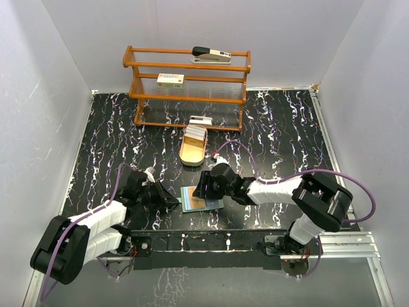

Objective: Put the credit cards into the card holder

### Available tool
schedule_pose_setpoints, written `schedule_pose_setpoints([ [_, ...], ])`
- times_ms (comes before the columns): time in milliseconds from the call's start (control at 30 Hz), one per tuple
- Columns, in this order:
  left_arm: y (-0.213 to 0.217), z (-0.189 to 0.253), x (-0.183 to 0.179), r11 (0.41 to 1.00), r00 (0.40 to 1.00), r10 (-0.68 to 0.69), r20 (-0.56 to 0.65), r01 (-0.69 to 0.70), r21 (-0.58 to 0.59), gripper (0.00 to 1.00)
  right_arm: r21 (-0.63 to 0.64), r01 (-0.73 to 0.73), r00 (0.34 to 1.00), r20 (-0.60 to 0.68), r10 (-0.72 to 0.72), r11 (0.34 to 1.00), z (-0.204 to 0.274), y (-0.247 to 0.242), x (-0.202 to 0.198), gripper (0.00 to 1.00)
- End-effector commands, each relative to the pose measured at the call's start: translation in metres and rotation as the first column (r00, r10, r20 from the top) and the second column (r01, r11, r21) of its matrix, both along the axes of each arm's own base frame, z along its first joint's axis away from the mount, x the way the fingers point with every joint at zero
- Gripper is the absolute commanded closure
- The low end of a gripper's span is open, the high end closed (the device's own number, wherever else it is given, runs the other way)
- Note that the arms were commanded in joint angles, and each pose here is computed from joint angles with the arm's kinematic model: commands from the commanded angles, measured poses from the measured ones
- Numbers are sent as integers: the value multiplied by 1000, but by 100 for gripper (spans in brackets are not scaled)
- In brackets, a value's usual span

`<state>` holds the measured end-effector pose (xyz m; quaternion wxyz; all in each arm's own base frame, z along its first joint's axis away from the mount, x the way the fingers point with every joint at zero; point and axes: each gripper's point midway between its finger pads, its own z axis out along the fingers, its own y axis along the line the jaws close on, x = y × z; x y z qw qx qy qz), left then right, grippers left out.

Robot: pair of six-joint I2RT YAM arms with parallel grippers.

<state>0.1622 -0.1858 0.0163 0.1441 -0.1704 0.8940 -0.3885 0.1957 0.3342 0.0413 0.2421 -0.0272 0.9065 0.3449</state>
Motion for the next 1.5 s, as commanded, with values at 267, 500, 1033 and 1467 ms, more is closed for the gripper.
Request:
schedule_pose_setpoints([
  [267,5,-14,-10,999,999,-11,-41,13,40,100,100,-35,999,2,35,994,18,24,-7,53],
  [500,5,-16,-9,999,999,-14,-37,16,43,100,136,-64,998,10,63,989,23,31,-9,54],
  [1033,11,-3,4,994,1000,-19,8,18,111,82,-128,-112,964,226,139,985,48,4,17,51],
  [1467,20,42,24,983,989,-29,146,2,185,55,-441,-24,804,524,280,897,125,-8,120,49],
])
